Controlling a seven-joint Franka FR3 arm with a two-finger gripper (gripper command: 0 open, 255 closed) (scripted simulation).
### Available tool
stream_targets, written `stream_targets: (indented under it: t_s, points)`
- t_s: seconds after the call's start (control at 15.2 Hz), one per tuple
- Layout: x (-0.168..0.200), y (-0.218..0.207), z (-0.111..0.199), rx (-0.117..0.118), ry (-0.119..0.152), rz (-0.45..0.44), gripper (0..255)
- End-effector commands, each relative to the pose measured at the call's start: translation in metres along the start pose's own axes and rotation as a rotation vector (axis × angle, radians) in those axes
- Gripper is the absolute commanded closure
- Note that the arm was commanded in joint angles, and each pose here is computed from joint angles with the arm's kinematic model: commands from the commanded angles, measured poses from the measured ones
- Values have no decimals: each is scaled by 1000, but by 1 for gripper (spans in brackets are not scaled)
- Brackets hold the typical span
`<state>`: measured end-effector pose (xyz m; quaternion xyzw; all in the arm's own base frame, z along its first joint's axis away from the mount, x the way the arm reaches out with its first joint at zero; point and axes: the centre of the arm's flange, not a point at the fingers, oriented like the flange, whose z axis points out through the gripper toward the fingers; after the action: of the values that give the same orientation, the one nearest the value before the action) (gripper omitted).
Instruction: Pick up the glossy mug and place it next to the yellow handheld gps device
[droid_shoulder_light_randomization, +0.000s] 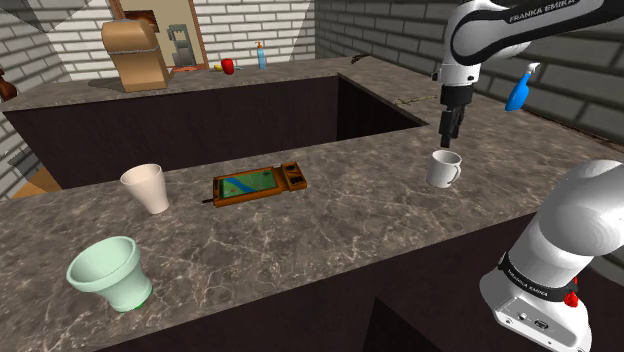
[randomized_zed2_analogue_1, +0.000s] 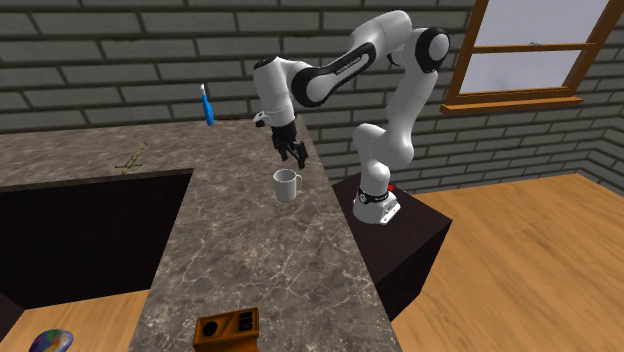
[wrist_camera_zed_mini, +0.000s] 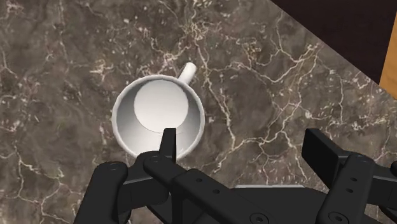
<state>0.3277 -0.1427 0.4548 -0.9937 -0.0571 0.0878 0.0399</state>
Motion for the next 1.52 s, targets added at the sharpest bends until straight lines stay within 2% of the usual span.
stream_targets:
  t_s: [0.0,0.46,0.99,1.45]
  points:
    - [2,26,14,-5,0,2,0]
    - [17,101,58,-17,1,10,0]
    - [17,101,98,-17,1,10,0]
    - [17,101,98,-17,1,10,0]
